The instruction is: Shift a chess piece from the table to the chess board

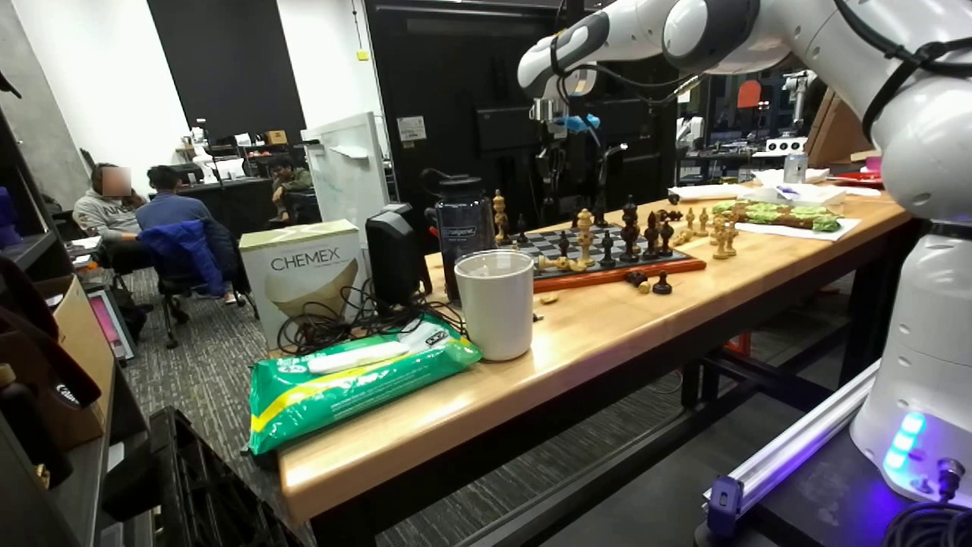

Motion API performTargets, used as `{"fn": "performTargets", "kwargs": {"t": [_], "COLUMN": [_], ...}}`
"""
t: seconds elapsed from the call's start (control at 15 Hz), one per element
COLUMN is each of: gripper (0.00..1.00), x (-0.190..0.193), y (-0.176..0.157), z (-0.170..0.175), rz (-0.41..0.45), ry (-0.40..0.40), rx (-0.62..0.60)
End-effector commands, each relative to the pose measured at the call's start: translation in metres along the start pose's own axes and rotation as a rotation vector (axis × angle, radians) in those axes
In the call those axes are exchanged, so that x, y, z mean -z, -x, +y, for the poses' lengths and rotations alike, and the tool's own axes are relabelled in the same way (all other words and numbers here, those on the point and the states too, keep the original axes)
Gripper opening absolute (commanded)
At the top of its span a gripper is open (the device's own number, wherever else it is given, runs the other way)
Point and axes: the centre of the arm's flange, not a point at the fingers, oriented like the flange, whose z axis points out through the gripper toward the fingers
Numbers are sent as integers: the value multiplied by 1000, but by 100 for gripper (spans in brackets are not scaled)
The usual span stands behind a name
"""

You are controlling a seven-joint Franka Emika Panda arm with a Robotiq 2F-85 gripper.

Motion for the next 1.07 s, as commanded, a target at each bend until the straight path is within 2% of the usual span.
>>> {"fn": "performTargets", "kwargs": {"t": [0.0, 0.53, 1.0], "gripper": [6, 6, 6], "x": [23, 42, 35], "y": [21, 36, 50], "z": [-35, -94, -120], "rz": [-50, -130, -129], "ry": [-2, -58, -57], "rx": [4, 37, 90]}}
